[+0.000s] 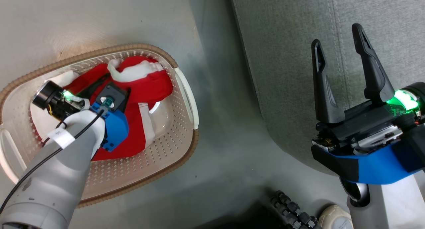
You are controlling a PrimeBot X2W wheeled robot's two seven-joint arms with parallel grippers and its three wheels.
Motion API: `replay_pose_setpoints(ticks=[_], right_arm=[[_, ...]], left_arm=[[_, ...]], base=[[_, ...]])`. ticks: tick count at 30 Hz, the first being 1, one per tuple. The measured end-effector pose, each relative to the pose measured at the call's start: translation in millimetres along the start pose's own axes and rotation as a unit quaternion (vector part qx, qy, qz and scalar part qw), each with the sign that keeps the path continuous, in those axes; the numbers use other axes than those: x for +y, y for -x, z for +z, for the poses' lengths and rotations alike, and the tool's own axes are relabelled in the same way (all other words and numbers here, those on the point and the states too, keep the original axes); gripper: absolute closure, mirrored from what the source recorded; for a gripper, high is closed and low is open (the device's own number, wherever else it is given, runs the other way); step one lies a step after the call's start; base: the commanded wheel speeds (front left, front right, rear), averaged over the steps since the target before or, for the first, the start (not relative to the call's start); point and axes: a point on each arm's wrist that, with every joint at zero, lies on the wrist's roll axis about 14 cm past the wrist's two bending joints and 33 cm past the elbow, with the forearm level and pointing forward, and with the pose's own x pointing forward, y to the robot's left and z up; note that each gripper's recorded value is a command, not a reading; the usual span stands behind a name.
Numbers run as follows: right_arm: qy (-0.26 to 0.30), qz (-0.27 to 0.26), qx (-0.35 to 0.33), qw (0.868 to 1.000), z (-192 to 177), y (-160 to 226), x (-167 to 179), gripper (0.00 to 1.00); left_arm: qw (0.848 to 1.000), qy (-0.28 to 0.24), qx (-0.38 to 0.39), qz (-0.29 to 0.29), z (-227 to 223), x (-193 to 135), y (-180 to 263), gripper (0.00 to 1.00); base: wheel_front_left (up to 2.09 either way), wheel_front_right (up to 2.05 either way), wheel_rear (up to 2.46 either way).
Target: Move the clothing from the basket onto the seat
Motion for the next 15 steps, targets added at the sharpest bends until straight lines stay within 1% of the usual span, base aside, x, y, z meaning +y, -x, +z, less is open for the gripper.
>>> replay_pose_setpoints(ticks=[1,4,15], right_arm=[[0.000,0.000,0.002,1.000,-2,0,0,0.00],[0.004,0.001,0.007,1.000,-7,-1,0,0.00],[0.010,0.012,0.016,1.000,-20,-5,7,0.00]], left_arm=[[1.000,0.006,-0.002,-0.002,1,-1,-2,0.00],[1.000,0.003,-0.001,-0.012,0,-6,-7,0.00],[0.999,0.000,0.025,-0.028,-14,-8,-19,0.00]], base=[[0.00,0.00,0.00],[0.00,0.00,0.00],[0.00,0.00,0.00]])
